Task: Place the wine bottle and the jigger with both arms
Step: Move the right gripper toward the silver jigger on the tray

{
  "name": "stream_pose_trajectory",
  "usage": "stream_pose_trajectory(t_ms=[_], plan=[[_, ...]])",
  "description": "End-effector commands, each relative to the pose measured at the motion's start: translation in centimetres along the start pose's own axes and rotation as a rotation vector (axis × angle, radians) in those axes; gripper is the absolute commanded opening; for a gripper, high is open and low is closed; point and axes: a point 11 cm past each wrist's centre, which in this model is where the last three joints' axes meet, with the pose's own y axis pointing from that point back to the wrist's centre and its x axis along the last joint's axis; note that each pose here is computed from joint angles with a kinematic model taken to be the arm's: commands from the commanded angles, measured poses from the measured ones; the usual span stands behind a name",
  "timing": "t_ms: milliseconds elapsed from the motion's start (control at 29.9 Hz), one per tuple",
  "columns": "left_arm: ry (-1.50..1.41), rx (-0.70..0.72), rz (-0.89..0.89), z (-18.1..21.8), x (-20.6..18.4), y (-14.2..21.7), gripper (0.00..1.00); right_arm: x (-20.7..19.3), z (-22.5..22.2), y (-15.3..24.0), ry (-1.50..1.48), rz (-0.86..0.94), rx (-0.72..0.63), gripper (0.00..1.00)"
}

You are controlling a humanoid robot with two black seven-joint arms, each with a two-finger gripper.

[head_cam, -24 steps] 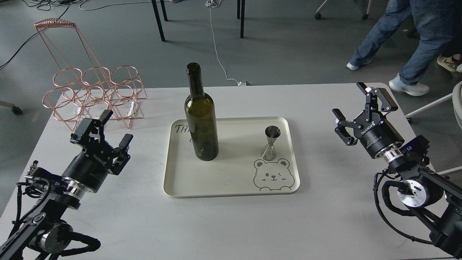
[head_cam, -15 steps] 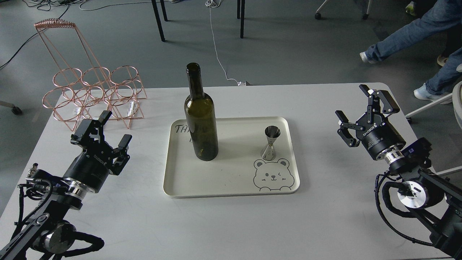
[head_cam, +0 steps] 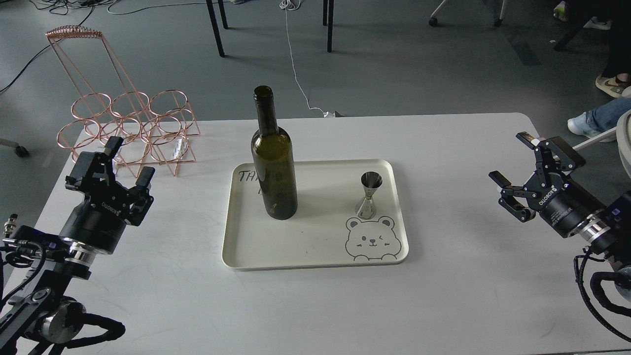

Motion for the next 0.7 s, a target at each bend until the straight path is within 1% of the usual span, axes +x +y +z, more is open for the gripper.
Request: stream_pose_trajectory(t_ms=[0,67,134,268,335,435,535,669], plan=[[-0.006,0.002,0.013,-0.1,0.1,0.1,0.98,-1.9,-0.1,-0.5,0.208,-0.044,-0.042,0.99],[-0.006,0.003,0.015,-0.2,0.0,0.1,0.98,-2.3,0.8,-0.4,0.483,-0.066,-0.096,0.99],[-0.006,0.004,0.010,-0.2,-0.1,0.0,0.98,-2.7,1.2,-0.5,0.715,-0.079,-0.099,0.99],[-0.043,0.011,-0.012,-0.3,-0.4,-0.1,0.98,-2.9,1.5,-0.3,1.114,-0.014,-0.021,0.99],[-0.053,0.013,-0.020,-0.4,-0.7,-0.1,0.98,-3.7,1.9,-0.2,1.262,-0.035,0.023,0.99],[-0.052,0.015,-0.026,-0.5,-0.9,-0.1,0.98,-5.3,3.2,-0.7,1.369,-0.102,0.069,0.99],[-0.052,0.014,-0.027,-0.5,-0.9,-0.1,0.98,-4.5,4.8,-0.6,1.497,-0.148,0.050,0.99],[-0.052,0.014,-0.027,-0.5,-0.9,-0.1,0.98,-4.4,8.9,-1.2,1.650,-0.274,-0.002,0.99]])
